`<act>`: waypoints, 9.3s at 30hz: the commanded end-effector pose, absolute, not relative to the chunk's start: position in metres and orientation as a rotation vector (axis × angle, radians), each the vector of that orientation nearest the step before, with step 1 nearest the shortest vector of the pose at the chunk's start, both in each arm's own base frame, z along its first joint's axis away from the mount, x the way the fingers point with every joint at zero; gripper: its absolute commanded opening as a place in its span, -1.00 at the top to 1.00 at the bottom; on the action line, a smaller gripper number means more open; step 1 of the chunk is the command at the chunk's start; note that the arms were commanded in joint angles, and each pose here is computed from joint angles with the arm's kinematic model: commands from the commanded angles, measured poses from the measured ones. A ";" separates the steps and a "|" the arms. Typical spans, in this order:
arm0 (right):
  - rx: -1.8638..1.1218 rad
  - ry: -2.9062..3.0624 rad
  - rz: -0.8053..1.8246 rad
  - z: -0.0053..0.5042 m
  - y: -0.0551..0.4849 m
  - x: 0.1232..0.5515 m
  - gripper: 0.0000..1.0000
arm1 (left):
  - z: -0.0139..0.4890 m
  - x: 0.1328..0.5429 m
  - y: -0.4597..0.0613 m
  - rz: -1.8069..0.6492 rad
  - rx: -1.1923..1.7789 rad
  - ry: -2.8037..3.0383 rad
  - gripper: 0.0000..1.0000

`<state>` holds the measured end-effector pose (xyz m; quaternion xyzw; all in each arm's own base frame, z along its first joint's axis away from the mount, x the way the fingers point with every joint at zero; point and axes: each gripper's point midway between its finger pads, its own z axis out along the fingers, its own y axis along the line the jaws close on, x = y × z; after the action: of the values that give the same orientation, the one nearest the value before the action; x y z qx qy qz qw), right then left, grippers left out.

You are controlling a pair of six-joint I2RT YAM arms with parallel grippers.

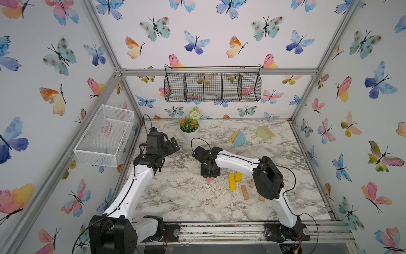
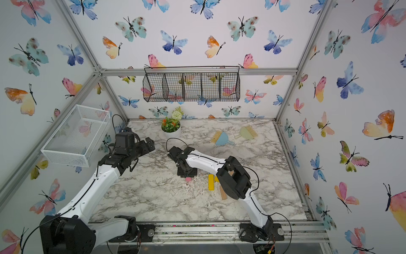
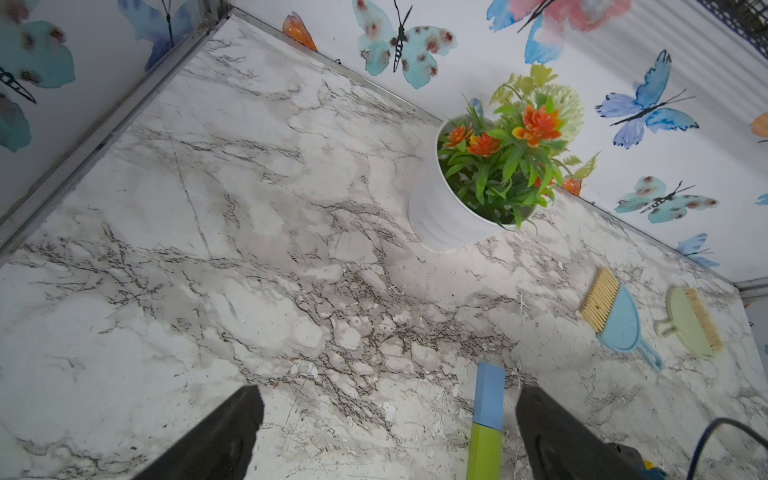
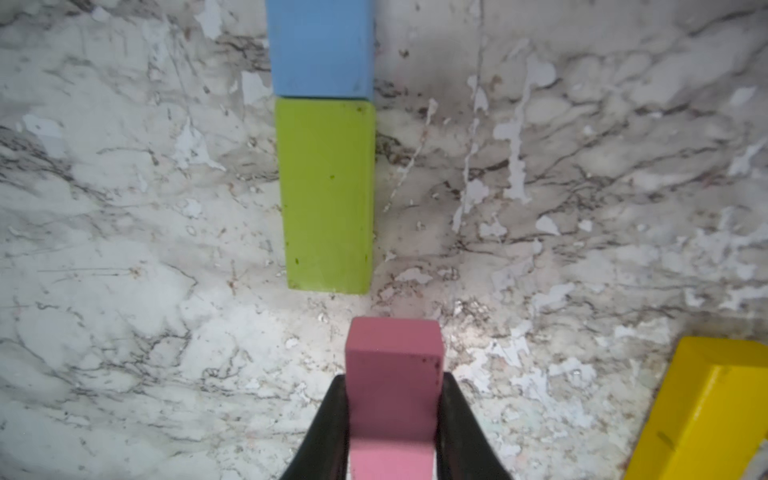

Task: Assemble the letter k with building blocks
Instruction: Pick up the building block from the center of the board, then assemble the building block at the center of the board, then pick up the building block from the center of the board.

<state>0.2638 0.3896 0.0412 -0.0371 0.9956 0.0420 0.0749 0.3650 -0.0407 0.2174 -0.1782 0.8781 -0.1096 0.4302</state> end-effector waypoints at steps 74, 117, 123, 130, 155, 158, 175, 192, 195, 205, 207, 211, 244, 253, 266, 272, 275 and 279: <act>-0.159 3.063 0.013 -0.012 0.400 0.256 0.98 | 0.201 0.359 -0.035 -0.281 -0.482 2.226 -0.97; -0.133 2.869 0.005 0.046 0.390 0.289 -0.97 | 0.206 0.356 -0.041 -0.325 -0.444 2.215 -0.97; -0.143 2.592 0.170 0.132 0.383 0.314 -0.99 | 0.201 0.359 -0.048 -0.362 -0.426 2.236 -0.97; -0.123 2.442 0.255 0.187 0.347 0.319 -0.94 | 0.203 0.359 -0.049 -0.361 -0.412 2.240 -0.97; 0.242 2.819 0.032 0.116 0.164 0.259 -0.64 | 0.196 0.309 -0.226 -0.427 0.333 2.288 -0.88; 0.241 2.840 0.115 0.111 0.167 0.254 -0.63 | 0.188 0.305 -0.236 -0.428 0.351 2.309 -0.88; 0.233 2.923 0.260 0.076 0.172 0.266 -0.31 | 0.171 0.297 -0.269 -0.453 0.380 2.346 -0.88; 0.502 2.807 0.223 0.085 0.141 0.304 -0.53 | 0.163 0.290 -0.319 -0.464 0.501 2.321 -0.98; 0.583 2.763 0.276 0.093 0.121 0.307 -0.54 | 0.150 0.285 -0.341 -0.446 0.575 2.332 -0.90; 0.746 2.664 0.332 0.109 0.057 0.307 -0.56 | 0.108 0.278 -0.405 -0.423 0.812 2.355 -0.54; 0.745 2.672 0.336 0.106 0.056 0.306 -0.57 | 0.101 0.277 -0.415 -0.414 0.847 2.360 -0.48; 0.748 2.682 0.340 0.101 0.055 0.302 -0.58 | 0.081 0.274 -0.427 -0.372 0.894 2.419 -0.39; 0.744 2.676 0.342 0.103 0.054 0.304 -0.58 | 0.012 0.272 -0.431 -0.206 0.995 2.572 0.12; 0.747 2.679 0.347 0.100 0.054 0.301 -0.59 | 0.028 0.285 -0.428 -0.196 0.997 2.533 0.39; 0.751 2.677 0.362 0.096 0.056 0.298 -0.59 | 0.117 0.331 -0.421 -0.217 0.901 2.393 0.38; 0.754 2.685 0.375 0.092 0.057 0.295 -0.59 | 0.138 0.341 -0.410 -0.280 0.959 2.356 0.36; 0.753 2.687 0.383 0.090 0.058 0.295 -0.59 | 0.139 0.343 -0.398 -0.300 1.015 2.346 0.36; 0.744 2.695 0.397 0.088 0.060 0.294 -0.59 | 0.152 0.351 -0.374 -0.330 1.029 2.324 0.36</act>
<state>0.2940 0.0583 0.0865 0.2602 0.9444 0.1277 0.1550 0.3524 -0.3899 0.1325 0.3598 0.8824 -0.1066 0.2837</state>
